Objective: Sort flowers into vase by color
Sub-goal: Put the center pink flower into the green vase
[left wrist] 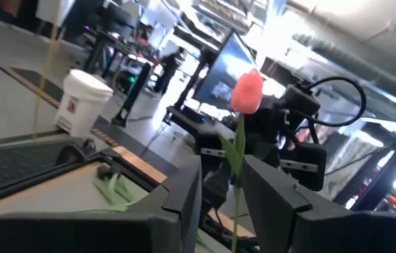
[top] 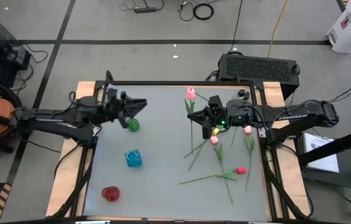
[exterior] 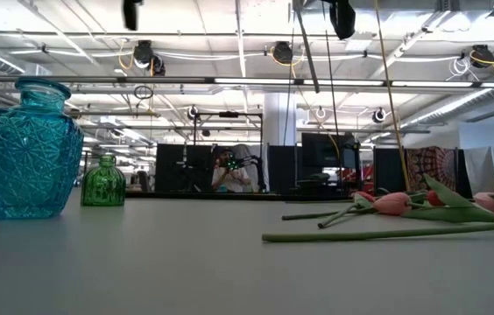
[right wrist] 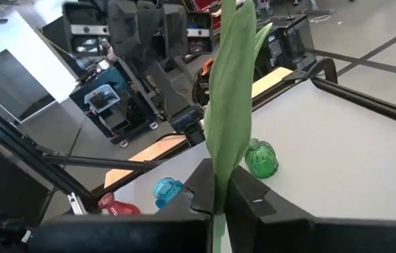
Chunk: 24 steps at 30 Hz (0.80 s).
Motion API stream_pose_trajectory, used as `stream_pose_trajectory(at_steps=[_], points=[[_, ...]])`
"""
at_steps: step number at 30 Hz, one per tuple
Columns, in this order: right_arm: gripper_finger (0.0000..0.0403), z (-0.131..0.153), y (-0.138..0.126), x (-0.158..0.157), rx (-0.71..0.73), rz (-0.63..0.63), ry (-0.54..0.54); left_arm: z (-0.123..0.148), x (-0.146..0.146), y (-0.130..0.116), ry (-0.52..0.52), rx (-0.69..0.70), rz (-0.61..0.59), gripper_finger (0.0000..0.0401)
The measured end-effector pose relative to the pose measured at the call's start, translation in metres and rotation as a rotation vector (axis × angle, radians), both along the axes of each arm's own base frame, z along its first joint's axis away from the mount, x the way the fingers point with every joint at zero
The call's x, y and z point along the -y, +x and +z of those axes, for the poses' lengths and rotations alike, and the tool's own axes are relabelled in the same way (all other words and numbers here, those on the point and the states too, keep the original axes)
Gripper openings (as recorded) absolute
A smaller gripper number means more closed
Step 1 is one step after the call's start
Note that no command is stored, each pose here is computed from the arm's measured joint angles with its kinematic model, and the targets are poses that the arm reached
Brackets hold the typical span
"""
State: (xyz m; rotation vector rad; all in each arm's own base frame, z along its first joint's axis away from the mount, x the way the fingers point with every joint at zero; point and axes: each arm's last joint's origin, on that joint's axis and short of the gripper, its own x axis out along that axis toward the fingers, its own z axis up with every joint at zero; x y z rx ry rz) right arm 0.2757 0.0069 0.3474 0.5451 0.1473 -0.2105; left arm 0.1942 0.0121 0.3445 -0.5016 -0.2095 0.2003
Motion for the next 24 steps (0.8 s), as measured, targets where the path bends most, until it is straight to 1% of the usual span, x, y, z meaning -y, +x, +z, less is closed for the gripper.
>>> stream_pose_trajectory(at_steps=[8, 16, 20, 24], points=[[0.0009, 0.000, 0.000, 0.000, -0.004, 0.009, -0.024, 0.014, -0.009, 0.050, 0.013, -0.054, -0.072, 0.0109], [0.0009, 0.000, 0.000, 0.000, -0.008, 0.017, -0.065, 0.014, -0.012, 0.096, 0.019, -0.107, -0.194, 0.0109], [0.0009, 0.000, 0.000, 0.000, -0.010, 0.019, -0.076, 0.016, -0.012, 0.113, 0.021, -0.117, -0.235, 0.0109], [0.0009, 0.000, 0.000, 0.000, -0.011, 0.020, -0.084, 0.019, -0.013, 0.124, 0.025, -0.115, -0.239, 0.0109]])
